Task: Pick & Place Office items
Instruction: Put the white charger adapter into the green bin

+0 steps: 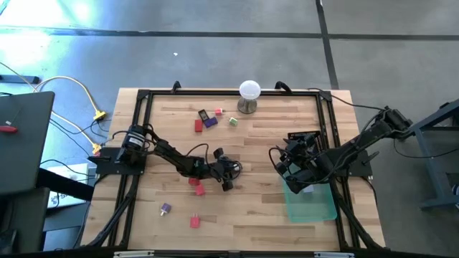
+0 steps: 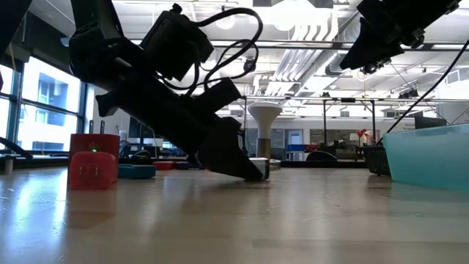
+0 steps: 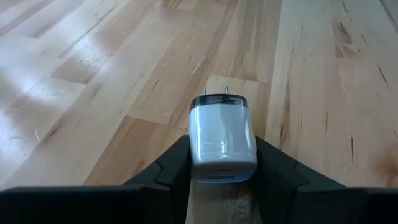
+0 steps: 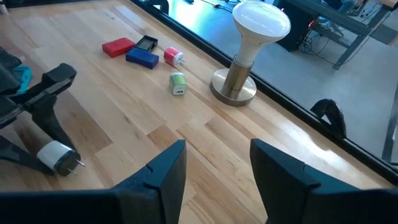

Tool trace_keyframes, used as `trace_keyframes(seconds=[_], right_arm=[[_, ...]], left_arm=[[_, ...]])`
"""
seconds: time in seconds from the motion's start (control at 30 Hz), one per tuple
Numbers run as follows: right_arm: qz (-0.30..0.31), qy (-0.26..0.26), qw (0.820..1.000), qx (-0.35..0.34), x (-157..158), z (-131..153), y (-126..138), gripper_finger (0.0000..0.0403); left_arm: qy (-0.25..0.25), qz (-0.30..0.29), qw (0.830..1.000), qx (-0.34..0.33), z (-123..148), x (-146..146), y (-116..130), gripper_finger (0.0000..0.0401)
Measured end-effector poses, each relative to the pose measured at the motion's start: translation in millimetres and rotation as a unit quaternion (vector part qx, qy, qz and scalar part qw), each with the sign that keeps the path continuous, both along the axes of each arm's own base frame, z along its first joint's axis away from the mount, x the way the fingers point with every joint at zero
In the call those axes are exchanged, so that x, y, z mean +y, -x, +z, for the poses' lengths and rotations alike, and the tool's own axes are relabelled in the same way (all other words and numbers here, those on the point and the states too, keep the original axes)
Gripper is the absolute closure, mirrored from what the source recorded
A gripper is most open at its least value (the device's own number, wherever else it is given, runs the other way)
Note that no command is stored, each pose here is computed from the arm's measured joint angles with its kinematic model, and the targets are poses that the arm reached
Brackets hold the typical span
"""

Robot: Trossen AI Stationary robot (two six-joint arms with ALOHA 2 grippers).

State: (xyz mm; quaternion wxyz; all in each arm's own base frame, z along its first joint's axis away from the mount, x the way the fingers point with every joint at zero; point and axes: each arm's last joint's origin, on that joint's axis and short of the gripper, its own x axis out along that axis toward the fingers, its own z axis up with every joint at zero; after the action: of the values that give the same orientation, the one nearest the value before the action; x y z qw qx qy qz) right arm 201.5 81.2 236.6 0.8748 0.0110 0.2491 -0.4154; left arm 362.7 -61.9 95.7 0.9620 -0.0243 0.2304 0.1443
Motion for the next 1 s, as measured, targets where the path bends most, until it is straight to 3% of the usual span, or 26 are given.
trace_keyframes(seconds=[0.17, 0.3, 0.43, 0.57, 0.67, 0.8, 1.0], right_arm=[[0.017, -0.021, 1.0, 0.004, 3, 0, -4, 0.0237], [0.052, -0.028, 0.998, 0.022, 8, -2, -11, 0.0237], [0.086, -0.062, 0.994, 0.016, 12, -2, -21, 0.0237], [0.075, -0.129, 0.987, -0.068, 13, 4, -33, 0.0237], [0.103, -0.159, 0.977, -0.093, 14, 9, -42, 0.0237], [0.18, -0.188, 0.96, -0.101, 22, 13, -54, 0.0237], [0.246, -0.132, 0.956, -0.095, 29, 13, -66, 0.0237]], left_arm=[[-0.025, -0.015, 1.0, 0.0, 8, -5, 2, 0.028], [-0.062, -0.011, 0.998, -0.028, 31, -17, 6, 0.0275], [-0.173, 0.006, 0.984, -0.036, 55, -37, 16, 0.0275], [-0.309, 0.055, 0.949, -0.028, 76, -60, 28, 0.0275], [-0.372, 0.067, 0.926, -0.022, 86, -74, 35, 0.0275], [-0.393, 0.06, 0.917, -0.023, 90, -83, 39, 0.0275], [-0.388, 0.066, 0.919, -0.025, 90, -82, 39, 0.0275]])
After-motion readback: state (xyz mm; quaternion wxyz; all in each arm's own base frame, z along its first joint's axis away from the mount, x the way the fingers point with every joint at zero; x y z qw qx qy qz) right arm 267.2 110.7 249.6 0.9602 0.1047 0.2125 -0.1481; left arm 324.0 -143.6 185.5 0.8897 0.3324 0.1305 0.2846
